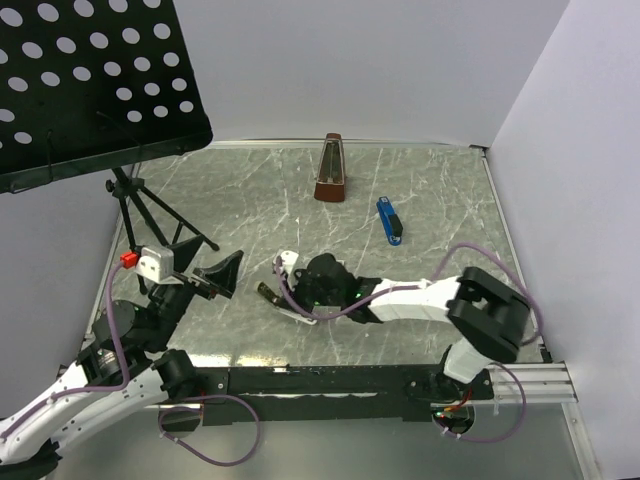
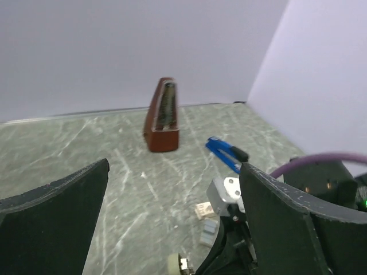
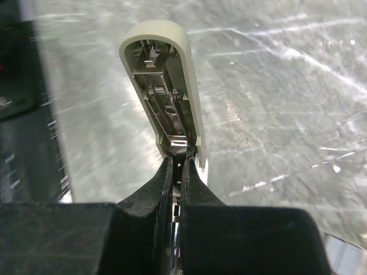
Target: Load the staples into the stapler
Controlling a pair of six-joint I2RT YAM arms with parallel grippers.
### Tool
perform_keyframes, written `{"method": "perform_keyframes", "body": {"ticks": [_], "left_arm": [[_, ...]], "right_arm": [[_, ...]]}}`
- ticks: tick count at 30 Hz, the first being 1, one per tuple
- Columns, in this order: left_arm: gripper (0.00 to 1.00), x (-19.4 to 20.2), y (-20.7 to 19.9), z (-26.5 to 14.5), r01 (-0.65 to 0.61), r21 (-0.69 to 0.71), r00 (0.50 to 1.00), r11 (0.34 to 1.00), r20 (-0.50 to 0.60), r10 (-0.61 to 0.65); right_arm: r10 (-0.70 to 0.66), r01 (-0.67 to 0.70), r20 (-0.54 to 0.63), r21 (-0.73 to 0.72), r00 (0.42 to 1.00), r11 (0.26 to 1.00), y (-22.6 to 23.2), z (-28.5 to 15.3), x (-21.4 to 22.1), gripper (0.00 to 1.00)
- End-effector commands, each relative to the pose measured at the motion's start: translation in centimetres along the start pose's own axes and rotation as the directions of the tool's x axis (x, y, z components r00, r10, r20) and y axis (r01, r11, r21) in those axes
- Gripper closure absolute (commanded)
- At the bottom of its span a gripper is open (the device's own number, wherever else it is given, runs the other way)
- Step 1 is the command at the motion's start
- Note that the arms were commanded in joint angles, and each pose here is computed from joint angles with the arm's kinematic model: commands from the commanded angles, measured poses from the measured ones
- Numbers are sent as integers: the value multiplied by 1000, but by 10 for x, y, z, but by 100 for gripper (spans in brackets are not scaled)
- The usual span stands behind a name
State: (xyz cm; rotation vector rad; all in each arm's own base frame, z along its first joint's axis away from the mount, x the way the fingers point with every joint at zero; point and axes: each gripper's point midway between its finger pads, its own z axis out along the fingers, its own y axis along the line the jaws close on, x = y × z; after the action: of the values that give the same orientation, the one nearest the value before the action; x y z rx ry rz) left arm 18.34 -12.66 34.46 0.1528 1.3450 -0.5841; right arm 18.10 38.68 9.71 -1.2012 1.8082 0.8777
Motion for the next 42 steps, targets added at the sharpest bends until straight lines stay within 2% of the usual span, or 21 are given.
{"method": "perform_keyframes", "body": {"ticks": [1, 6, 11, 20, 30, 32, 37, 41, 42], "left_arm": [[1, 10, 25, -4, -16, -118, 1000, 993, -3, 16], [1, 20, 44, -3, -79, -183, 997, 980, -26, 76], [1, 20, 50, 6, -88, -175, 996, 981, -24, 85], [1, 19, 62, 11, -50, -182, 999, 982, -12, 49], [1, 17, 63, 9, -43, -182, 999, 982, -4, 43], [1, 16, 63, 8, -41, -181, 999, 983, -2, 41], [1, 14, 64, 4, -37, -192, 999, 981, 5, 39], [1, 13, 65, 2, -39, -198, 999, 979, 8, 41], [0, 12, 66, 1, -38, -204, 999, 978, 9, 41]], "right_arm": [[8, -38, 218, 132, 976, 990, -22, 25, -53, 100], [27, -68, 224, 175, 974, 982, -32, 39, -39, 100], [39, -83, 229, 187, 973, 979, -37, 47, -34, 100], [84, -124, 194, 207, 977, 970, -41, 54, -14, 100], [103, -151, 196, 248, 975, 957, -46, 45, -17, 65], [106, -155, 193, 257, 976, 954, -47, 41, -19, 63], [100, -161, 221, 274, 970, 948, -45, 15, -47, 51], [149, -207, 188, 343, 971, 916, -54, -11, -51, 36], [184, -223, 139, 363, 973, 904, -57, -20, -46, 34]]}}
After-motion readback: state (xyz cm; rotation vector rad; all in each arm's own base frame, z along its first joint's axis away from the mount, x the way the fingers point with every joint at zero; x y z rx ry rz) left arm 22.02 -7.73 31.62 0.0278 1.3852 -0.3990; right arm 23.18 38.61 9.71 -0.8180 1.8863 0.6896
